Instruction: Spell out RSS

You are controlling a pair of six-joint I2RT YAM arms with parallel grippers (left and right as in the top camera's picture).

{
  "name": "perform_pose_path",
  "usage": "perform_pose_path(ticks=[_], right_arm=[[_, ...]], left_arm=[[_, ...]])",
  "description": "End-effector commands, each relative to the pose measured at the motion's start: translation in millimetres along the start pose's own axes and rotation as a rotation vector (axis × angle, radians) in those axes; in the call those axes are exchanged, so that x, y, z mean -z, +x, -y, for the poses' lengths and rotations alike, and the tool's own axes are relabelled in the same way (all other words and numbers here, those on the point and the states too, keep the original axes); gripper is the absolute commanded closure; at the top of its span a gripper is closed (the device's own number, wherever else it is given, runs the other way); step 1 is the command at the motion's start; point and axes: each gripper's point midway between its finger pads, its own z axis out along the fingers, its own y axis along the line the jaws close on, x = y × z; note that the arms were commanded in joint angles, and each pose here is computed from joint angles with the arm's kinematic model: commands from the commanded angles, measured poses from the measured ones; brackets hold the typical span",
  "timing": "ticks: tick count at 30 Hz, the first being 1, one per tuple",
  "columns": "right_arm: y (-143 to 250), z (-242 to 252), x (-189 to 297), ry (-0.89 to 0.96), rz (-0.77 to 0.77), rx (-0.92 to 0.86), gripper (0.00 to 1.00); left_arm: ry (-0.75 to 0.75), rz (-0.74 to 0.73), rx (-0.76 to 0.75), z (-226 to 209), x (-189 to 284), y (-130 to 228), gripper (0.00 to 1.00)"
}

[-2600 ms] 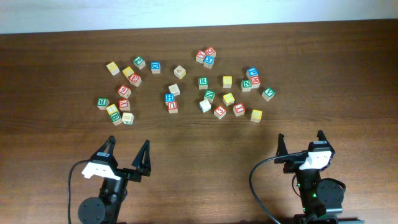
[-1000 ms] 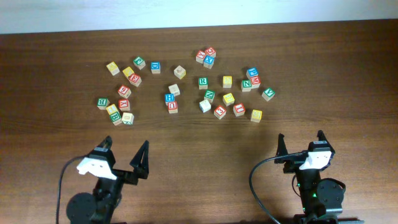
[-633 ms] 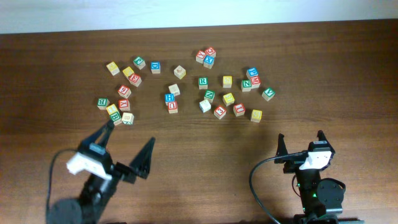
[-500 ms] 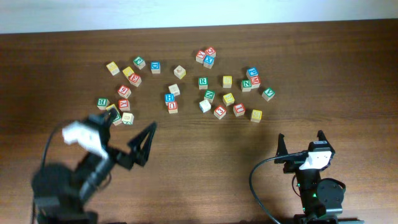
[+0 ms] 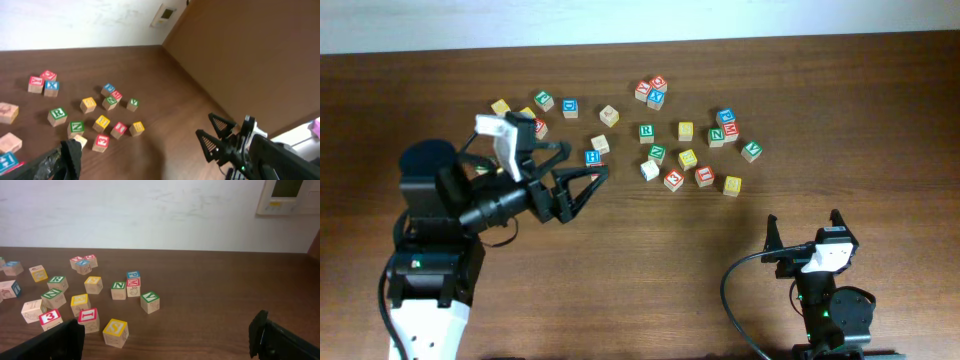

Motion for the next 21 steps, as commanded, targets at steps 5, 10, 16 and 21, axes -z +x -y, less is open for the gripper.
perform_pose_path(ticks=[5, 10, 16, 21], right_arm=[[2.5, -0.4, -0.2, 0.0, -0.001, -0.005, 0.02], [2.5, -0.4, -0.2, 0.0, -0.001, -0.005, 0.02], [2.5, -0.4, -0.2, 0.0, -0.001, -0.005, 0.02], [2.5, -0.4, -0.2, 0.0, -0.001, -0.005, 0.02]], left_arm=[[-0.651, -0.206, -0.033, -73.2, 26.0, 7.6, 0.01], [-0.697, -0.258, -0.011, -81.3, 30.7, 20.1, 0.01], [-0.758, -0.199, 0.163, -87.7, 37.4, 21.6, 0.01], [-0.908, -0.144, 0.329, -117.6, 73.6, 25.0, 0.01]])
